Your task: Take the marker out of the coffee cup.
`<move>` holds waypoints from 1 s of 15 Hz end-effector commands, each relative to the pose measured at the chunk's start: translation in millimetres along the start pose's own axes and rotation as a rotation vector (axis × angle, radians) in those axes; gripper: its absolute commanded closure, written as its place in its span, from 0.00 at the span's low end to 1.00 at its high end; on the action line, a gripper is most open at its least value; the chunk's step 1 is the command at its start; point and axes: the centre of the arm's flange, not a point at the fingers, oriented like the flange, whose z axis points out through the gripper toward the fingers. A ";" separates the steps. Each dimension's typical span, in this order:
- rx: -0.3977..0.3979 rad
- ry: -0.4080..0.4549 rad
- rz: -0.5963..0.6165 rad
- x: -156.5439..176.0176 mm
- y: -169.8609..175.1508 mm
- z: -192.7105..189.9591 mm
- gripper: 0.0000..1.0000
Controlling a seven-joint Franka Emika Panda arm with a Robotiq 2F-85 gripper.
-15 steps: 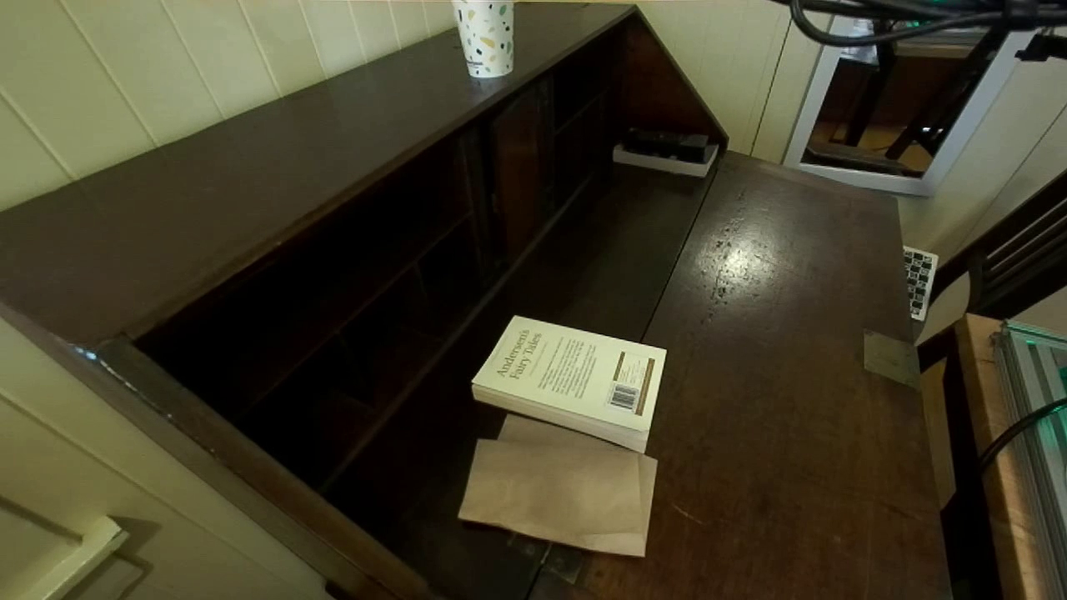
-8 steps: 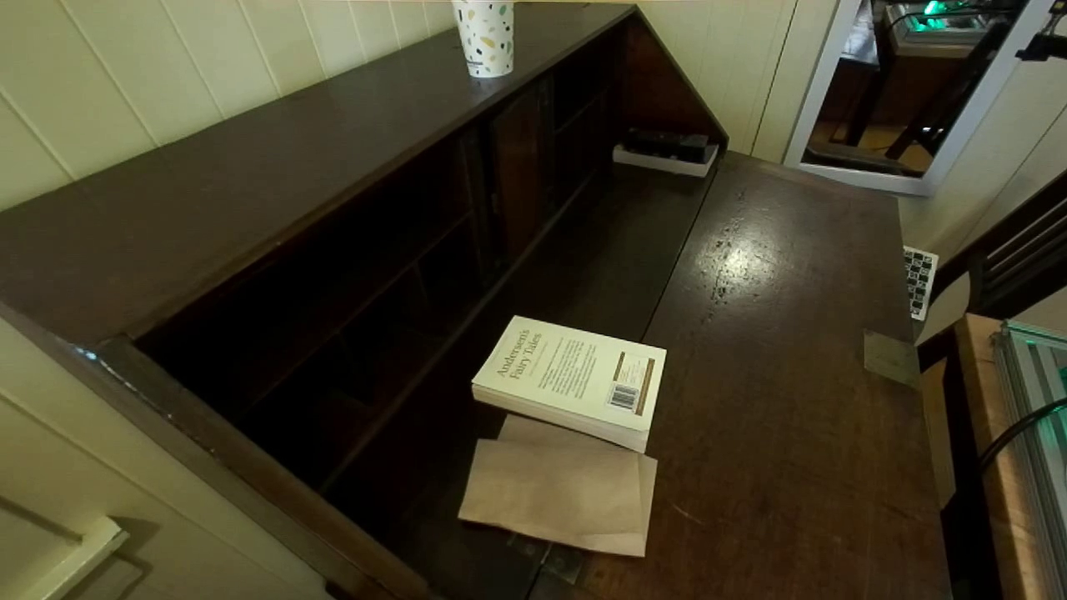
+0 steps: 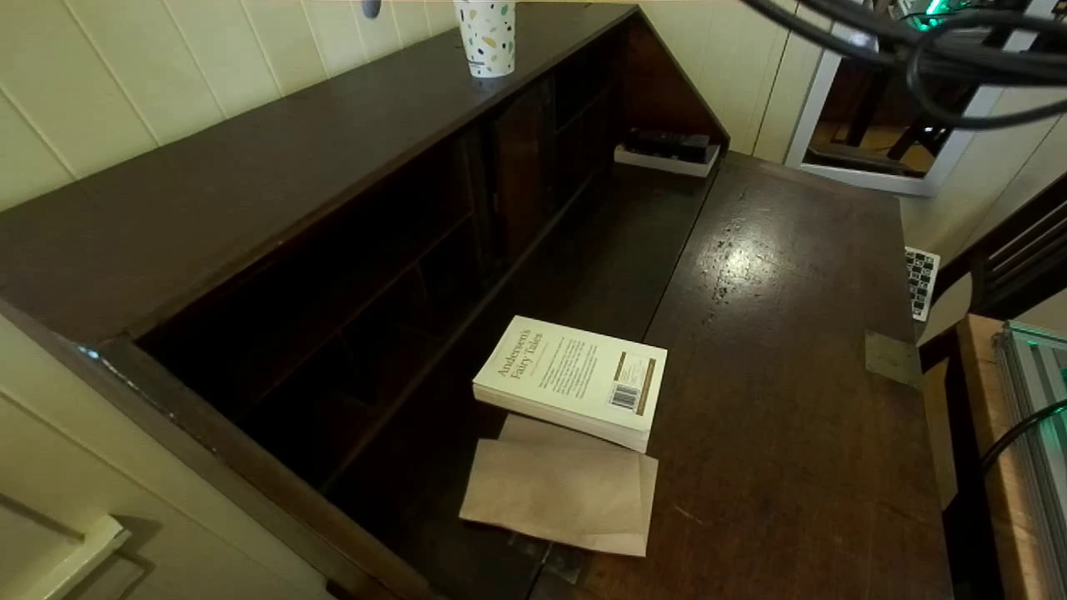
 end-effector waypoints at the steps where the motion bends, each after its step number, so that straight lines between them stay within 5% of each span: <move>1: 0.066 -0.015 -0.053 -38.7 -17.3 37.3 0.95; 9: 0.143 0.099 -0.094 -75.9 -28.0 81.2 0.95; 15: 0.164 0.010 -0.129 -95.6 -28.5 99.3 0.95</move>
